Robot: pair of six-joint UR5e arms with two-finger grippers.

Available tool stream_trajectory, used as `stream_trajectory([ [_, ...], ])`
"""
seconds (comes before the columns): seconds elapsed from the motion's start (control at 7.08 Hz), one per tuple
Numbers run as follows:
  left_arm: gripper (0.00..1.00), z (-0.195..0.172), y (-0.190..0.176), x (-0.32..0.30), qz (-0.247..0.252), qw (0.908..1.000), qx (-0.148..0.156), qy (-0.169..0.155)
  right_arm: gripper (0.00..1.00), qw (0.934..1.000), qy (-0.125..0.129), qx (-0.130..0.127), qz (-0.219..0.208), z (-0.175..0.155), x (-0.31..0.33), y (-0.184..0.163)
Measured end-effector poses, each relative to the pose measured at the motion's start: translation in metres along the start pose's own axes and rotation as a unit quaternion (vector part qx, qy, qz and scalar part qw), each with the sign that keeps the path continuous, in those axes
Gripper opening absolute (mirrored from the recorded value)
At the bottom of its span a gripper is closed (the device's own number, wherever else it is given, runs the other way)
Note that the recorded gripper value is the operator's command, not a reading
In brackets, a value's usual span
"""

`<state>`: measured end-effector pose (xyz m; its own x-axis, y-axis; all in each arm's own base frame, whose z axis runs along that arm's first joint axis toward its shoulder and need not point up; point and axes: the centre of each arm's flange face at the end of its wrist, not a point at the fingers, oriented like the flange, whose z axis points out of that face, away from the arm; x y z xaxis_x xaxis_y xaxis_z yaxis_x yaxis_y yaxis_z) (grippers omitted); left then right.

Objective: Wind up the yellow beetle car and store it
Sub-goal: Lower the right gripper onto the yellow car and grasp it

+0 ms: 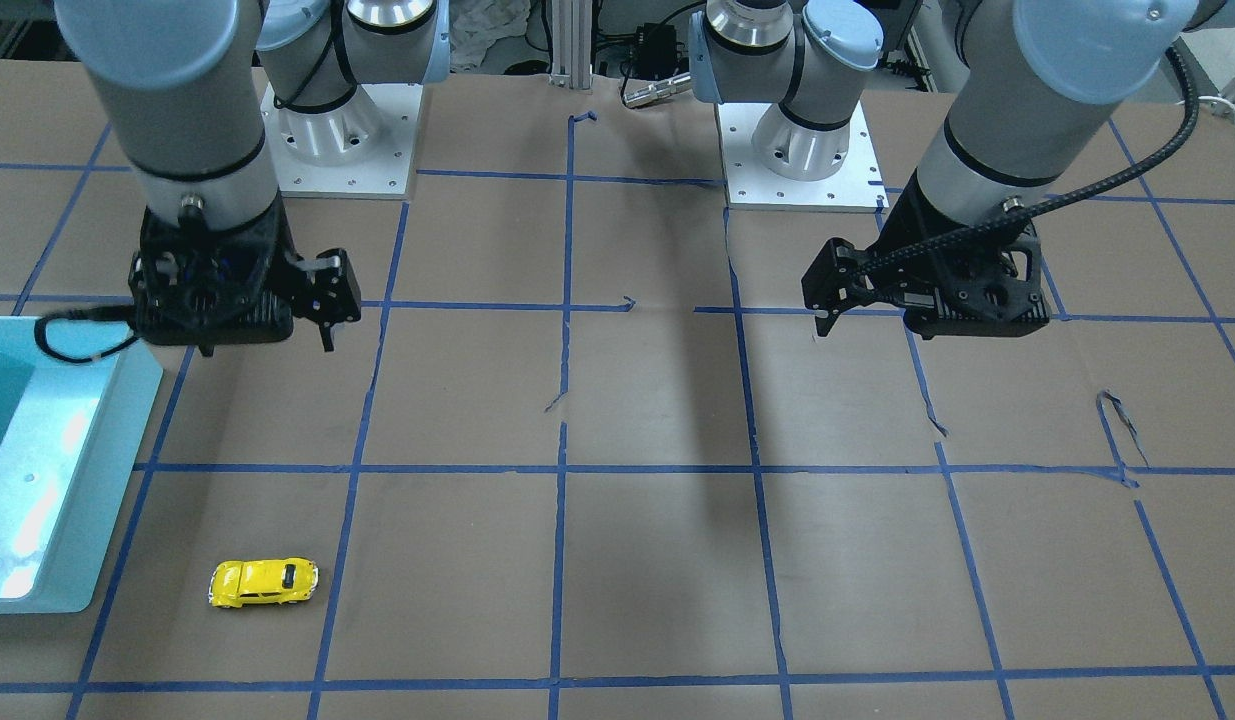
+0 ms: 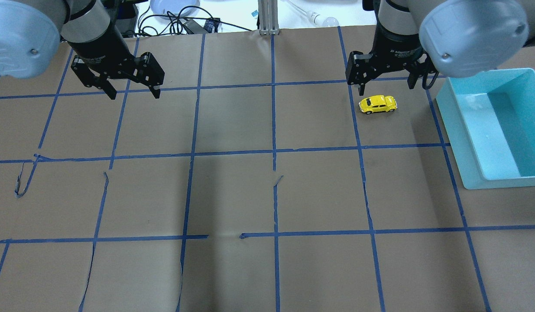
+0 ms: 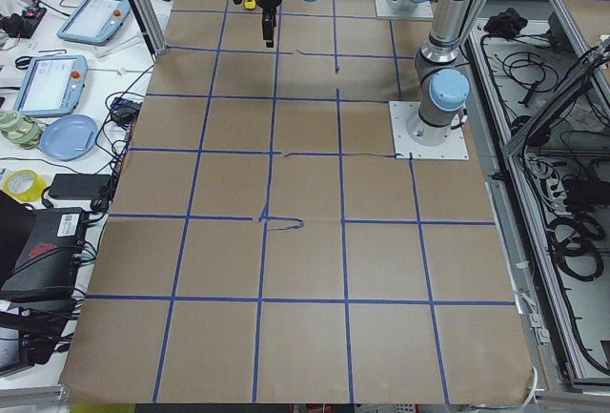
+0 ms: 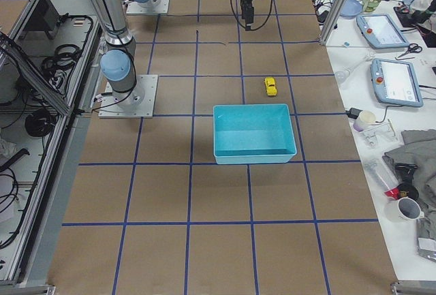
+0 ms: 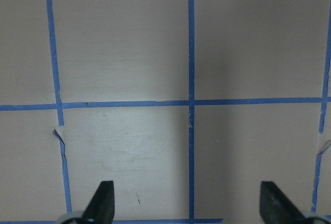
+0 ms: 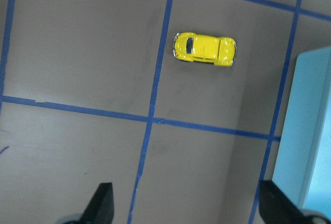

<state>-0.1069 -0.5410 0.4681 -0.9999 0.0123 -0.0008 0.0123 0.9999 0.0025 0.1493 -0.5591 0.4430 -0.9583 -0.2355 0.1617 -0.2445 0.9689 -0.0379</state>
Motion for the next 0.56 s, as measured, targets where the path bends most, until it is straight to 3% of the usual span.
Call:
stream_trajectory([
  [0.14, 1.00, -0.005, 0.005, 0.001, -0.001, 1.0000, 0.002, -0.001, 1.00, 0.9978, -0.006, -0.004, -0.067, 0.028, 0.017, -0.015],
  [0.42, 1.00, -0.004, 0.010, 0.001, -0.001, 1.0000, -0.004, -0.001, 1.00, 0.9888, -0.042, -0.024, -0.141, 0.092, 0.027, -0.036],
  [0.56, 1.00, -0.002, 0.013, 0.001, -0.001, 1.0000, -0.007, -0.001, 1.00, 0.9773, -0.049, -0.008, -0.206, 0.125, 0.026, -0.051],
])
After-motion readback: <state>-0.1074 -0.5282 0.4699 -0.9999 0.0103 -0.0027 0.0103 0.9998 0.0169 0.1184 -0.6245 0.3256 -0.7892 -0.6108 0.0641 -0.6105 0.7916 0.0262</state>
